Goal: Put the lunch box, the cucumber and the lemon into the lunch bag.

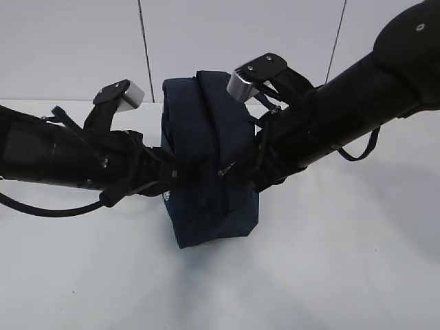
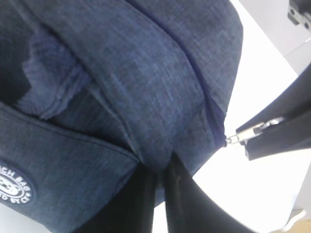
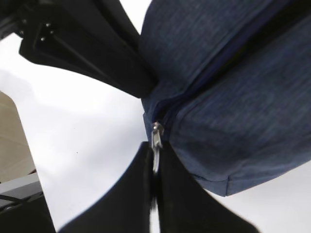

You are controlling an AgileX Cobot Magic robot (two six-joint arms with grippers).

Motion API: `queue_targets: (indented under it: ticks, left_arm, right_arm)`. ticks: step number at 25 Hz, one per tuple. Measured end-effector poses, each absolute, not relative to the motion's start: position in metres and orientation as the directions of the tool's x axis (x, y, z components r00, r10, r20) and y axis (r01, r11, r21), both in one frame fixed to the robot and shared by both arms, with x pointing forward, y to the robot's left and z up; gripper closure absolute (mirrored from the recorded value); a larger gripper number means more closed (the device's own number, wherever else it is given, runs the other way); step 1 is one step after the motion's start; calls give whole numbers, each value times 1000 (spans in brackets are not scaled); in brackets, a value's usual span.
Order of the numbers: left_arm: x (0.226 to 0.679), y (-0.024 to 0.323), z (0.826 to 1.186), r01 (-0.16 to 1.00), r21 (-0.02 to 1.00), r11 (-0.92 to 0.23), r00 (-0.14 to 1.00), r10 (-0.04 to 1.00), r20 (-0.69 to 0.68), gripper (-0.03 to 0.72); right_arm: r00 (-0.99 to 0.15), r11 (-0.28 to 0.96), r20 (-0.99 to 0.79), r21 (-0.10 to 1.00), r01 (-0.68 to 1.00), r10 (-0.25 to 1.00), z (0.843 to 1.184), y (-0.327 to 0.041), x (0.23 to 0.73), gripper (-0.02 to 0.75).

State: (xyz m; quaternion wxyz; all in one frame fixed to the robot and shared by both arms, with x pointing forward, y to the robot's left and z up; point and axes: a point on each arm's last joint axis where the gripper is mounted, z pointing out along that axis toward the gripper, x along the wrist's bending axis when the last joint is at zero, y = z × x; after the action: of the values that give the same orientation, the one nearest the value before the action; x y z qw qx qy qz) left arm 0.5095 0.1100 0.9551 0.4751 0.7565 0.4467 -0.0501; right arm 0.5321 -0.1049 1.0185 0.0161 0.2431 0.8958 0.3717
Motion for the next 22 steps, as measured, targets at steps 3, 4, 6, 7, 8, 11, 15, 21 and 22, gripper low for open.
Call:
queue_targets:
  ticks: [3,4,6,7,8,11,15,21,22]
  left_arm:
    - [509,111,953,723,672,-159,596,635,-491,680]
    - [509,111,953,723,672,-159,594,641,-487,680]
    - [510,112,953,723,672,-159,592,644,-485,680]
    - [510,112,953,723,672,-159,592,644,-485,680]
    - [510,112,953,723,672,-159,592,644,-485,680]
    - [510,111,953,725,671,-154,590,641,-490,680]
    - [510,111,953,726,671,-152,589,642,-492,680]
    - [510,111,953,727,670,-147,585,644,-494,680]
    - [510,112,953,727,670,-147,584,645,-493,680]
  right_arm:
    - [-888,611,153,674,415,434,1026,-104,533,718]
    - [-892,615,159,673,411,422,1029,-103,532,718]
    - [-904,632,162,667,395,395,1033,-102,531,718]
    - [-908,639,163,662,391,387,1035,-102,531,718]
    - [-910,643,159,661,386,383,1038,-102,532,718]
    - [-915,653,138,660,370,379,1042,-102,534,718]
    - [-913,649,120,668,364,389,1044,-102,536,718]
    - [-903,632,82,688,358,422,1045,-102,541,718]
    - [-901,630,79,689,358,426,1045,-102,542,718]
